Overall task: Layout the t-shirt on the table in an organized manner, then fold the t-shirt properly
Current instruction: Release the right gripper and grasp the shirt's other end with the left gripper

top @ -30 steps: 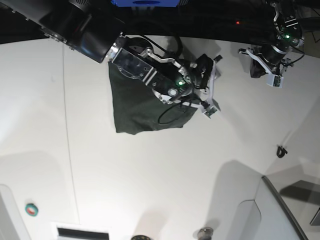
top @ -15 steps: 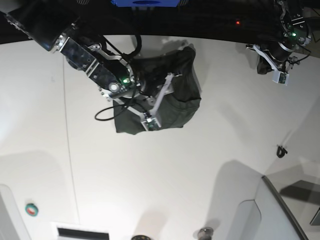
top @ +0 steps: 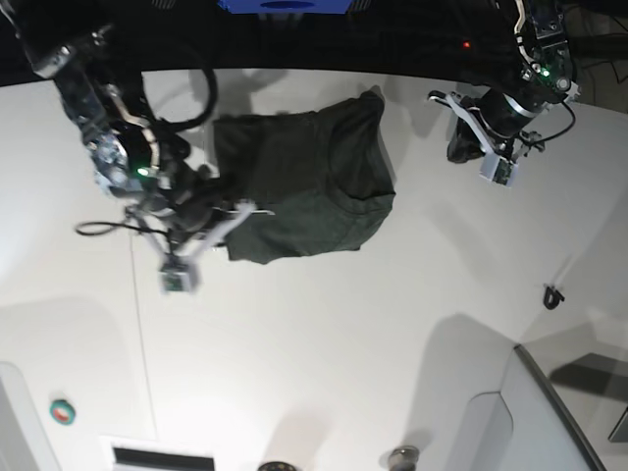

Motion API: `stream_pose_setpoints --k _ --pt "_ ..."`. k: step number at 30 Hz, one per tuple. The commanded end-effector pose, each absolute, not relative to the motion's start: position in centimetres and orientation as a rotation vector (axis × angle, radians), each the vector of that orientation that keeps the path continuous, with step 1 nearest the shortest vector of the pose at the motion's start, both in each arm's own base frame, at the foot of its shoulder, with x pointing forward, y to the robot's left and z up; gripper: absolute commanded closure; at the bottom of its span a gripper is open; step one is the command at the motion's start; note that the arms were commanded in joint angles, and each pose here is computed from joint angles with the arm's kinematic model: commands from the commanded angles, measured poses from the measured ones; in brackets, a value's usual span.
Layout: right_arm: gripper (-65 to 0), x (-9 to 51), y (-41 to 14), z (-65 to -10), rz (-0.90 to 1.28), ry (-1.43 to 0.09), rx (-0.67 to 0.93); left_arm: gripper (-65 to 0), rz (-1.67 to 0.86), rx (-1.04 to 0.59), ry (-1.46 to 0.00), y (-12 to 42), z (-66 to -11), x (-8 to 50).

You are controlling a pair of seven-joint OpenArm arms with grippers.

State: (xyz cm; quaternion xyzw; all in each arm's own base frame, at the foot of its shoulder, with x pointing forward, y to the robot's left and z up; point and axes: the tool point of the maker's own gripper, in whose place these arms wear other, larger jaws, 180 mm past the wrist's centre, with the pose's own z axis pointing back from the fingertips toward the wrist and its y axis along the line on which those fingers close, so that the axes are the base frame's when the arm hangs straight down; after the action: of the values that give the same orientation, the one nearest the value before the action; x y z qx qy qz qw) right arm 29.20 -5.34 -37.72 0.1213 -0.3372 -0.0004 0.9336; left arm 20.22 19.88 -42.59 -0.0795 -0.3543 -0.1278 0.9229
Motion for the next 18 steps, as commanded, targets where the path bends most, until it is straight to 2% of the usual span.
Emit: stream_pose_setpoints --k 1,2,3,5,7,8,10,14,18 --pt "-5.9 30.5 -5.8 -35.8 -0.019 -0.773 0.257 0.0 -0.247 -0.178 -0.788 20.1 -41.0 21.2" --pt "-12.9 30.5 -6.6 -35.6 -0.022 -0.793 0.250 0.0 -0.223 -0.215 -0.798 19.7 -40.8 21.3" --pt "-21.6 30.6 -7.2 -35.2 -0.010 -0.819 0.252 -8.1 -0.200 -0.250 -0.818 19.3 -40.4 21.5" --pt "-42.0 30.5 -8.2 -35.0 0.020 -0.846 0.257 -31.8 -0.161 -0.306 -0.853 18.7 -39.8 21.8" --pt "-55.4 30.3 -9.1 -34.9 0.039 -0.868 0.267 -47.2 -0.136 -0.349 -0.863 18.2 -39.9 22.1" --pt "-58.8 30.1 -9.1 -34.9 0.044 -0.878 0.280 -52.3 -0.118 -0.368 -0.855 18.0 -40.4 22.0" --pt "-58.5 29.9 -9.4 -34.9 0.035 -0.893 0.299 -53.6 -0.106 -0.400 -0.852 17.2 -41.0 22.9" --pt "-56.3 29.9 -11.1 -34.7 -0.001 -0.914 0.295 -50.5 -0.087 -0.491 -0.785 14.8 -43.7 23.3" --pt "-56.3 29.7 -12.1 -34.8 -0.016 -0.912 0.276 -50.2 -0.029 -0.575 -0.775 13.0 -44.6 23.8"
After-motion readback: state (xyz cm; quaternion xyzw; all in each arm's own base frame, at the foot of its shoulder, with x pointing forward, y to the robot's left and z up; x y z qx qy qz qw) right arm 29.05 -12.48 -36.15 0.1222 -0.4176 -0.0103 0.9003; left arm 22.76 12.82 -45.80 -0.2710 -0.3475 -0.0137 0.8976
